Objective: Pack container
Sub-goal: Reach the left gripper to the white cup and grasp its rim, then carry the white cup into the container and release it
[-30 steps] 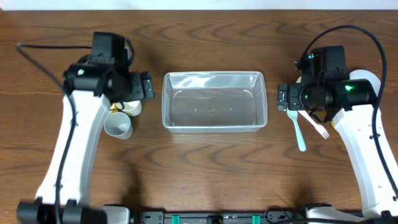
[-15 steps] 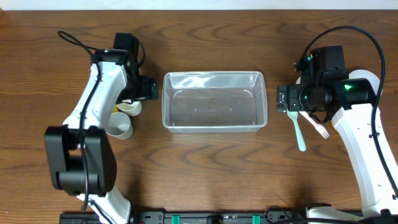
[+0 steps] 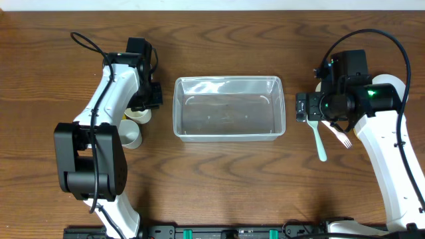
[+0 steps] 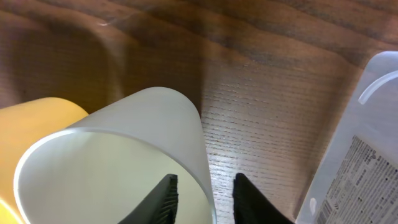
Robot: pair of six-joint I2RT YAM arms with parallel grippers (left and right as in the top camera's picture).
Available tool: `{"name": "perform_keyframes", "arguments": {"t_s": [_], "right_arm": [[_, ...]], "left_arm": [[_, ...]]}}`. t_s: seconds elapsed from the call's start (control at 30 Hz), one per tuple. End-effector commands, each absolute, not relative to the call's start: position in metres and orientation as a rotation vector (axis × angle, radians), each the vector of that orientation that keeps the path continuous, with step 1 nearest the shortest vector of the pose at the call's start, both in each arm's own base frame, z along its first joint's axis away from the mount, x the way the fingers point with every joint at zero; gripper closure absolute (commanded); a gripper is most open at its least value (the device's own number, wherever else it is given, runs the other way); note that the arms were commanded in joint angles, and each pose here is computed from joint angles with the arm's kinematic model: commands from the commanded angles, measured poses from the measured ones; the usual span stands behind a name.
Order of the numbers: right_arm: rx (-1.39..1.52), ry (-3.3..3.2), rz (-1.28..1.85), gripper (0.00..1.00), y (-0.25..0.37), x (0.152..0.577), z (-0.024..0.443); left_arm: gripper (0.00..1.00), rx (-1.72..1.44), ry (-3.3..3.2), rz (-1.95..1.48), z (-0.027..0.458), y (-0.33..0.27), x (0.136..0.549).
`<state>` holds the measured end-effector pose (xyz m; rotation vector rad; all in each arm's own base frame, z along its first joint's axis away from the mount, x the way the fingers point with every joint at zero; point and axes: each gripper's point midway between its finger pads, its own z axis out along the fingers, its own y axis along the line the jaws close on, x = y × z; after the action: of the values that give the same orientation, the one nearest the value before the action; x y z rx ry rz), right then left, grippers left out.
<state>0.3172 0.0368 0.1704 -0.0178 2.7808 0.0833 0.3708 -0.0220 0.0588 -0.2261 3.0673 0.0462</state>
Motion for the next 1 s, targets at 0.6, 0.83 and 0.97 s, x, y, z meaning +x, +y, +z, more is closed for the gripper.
{"name": "perform_keyframes", "arguments": {"t_s": [0.6, 0.83, 0.97], "right_arm": [[-0.029, 2.775, 0.084, 0.01, 0.036, 0.32, 0.174], [-0.029, 2.775, 0.084, 0.01, 0.036, 0.32, 0.174], [-0.029, 2.775, 0.084, 0.01, 0.036, 0.32, 0.174]], "left_arm": [[0.94, -0.18, 2.928, 0.028, 0.108, -0.03, 0.392], [0.94, -0.016, 2.744, -0.049, 0.216, -0.077, 0.388], [0.94, 0.167, 2.677, -0.112, 0.245, -0.127, 0.367]]}}
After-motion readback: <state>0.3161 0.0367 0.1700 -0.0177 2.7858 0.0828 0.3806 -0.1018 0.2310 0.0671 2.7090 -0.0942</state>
